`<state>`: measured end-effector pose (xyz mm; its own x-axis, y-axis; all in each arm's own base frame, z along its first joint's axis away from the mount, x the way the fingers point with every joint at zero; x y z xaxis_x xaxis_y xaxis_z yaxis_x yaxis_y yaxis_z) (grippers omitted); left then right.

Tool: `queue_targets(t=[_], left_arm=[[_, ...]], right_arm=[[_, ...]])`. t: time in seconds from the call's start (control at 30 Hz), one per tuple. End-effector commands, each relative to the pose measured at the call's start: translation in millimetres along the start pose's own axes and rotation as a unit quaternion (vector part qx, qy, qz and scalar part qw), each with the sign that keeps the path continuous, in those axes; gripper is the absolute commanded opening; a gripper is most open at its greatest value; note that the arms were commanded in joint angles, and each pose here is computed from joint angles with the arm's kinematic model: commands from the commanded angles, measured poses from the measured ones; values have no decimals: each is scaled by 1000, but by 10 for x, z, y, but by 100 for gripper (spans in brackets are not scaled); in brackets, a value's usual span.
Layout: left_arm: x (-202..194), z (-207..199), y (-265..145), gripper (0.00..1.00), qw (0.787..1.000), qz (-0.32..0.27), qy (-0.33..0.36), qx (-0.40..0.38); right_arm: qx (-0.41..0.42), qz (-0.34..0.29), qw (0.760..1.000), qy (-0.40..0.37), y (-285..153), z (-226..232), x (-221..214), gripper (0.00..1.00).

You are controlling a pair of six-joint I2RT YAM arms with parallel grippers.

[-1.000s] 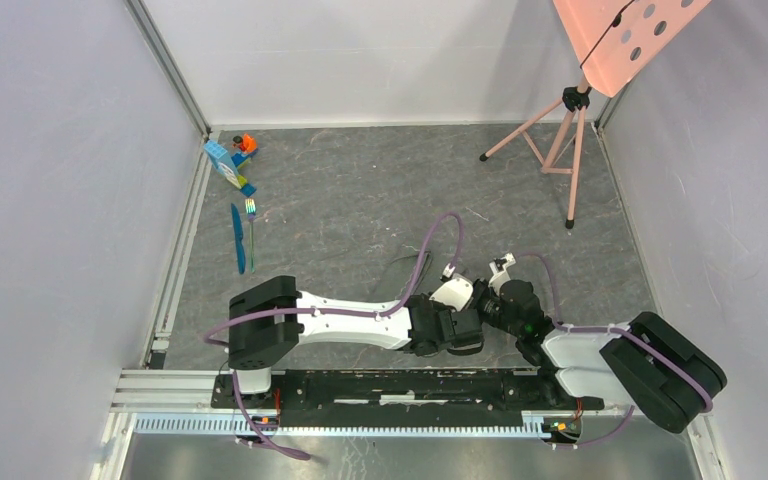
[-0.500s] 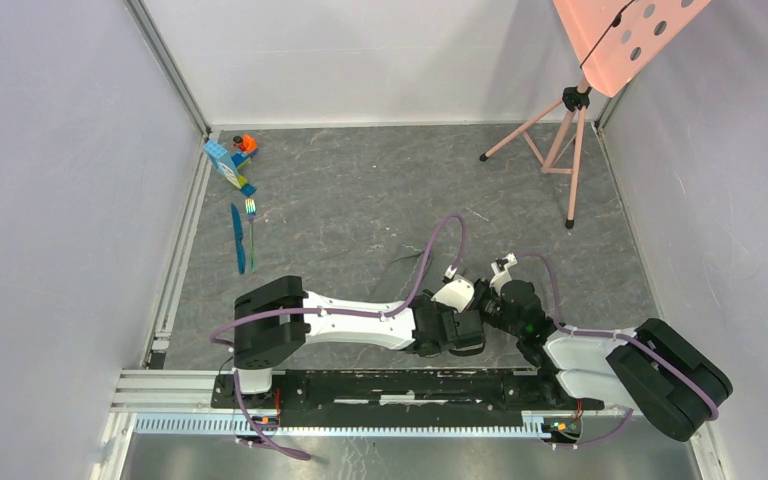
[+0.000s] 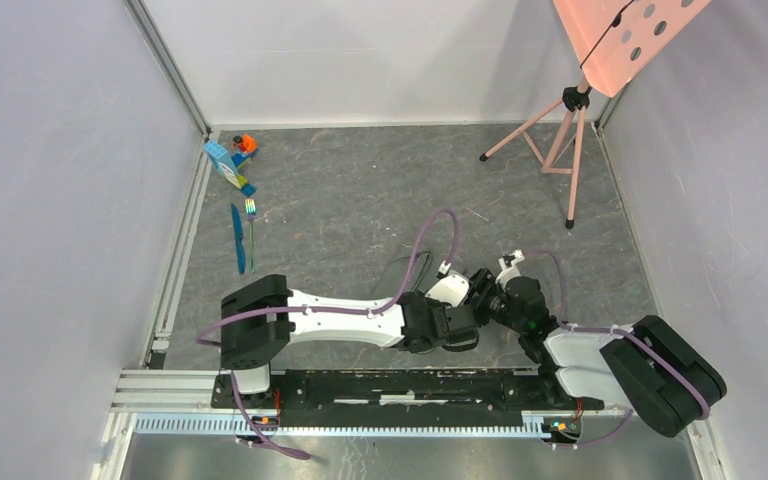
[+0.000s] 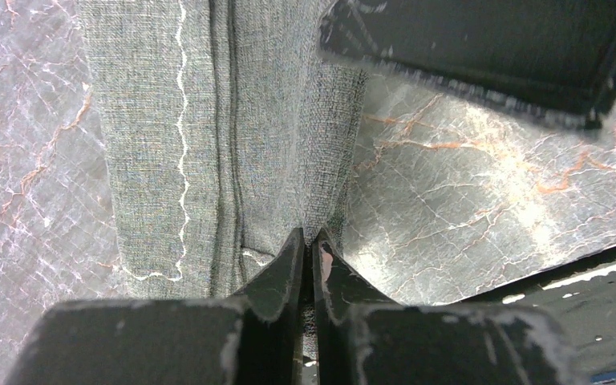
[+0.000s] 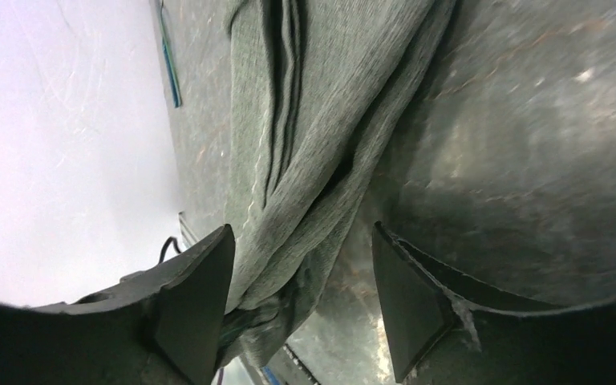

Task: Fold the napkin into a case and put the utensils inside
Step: Fold the 2/3-rectangle-folded napkin at the center of the board.

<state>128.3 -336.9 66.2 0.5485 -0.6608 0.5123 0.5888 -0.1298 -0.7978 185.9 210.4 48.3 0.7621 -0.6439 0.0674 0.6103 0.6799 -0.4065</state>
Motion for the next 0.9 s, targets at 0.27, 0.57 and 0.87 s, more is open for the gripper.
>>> queue_targets(t=[0.27,0.57,0.87], left_arm=[[152,63,-139,6,999,-34,-28,-20],[129,73,-157,5,999,-34,-31,-25],[128,22,-131,4,998,-35,-30,-34]], right_arm=[[-14,-23,999,-43,69,-142,292,68],[-15,-38,998,-41,202,-101,456,58],[-25,-37,997,-62,245,-86,494,50]])
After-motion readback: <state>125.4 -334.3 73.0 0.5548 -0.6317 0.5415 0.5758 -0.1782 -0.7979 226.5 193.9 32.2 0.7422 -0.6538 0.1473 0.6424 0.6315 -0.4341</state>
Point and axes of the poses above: each gripper's point midway between its finger pads, its own y axis out along the fingers, its own z axis along the line the jaws close on, x = y × z, the point moved 1 cm from there along -y, back along the fingers, and after that the axes turned 11 degrees about y, right-handed, at the moved point
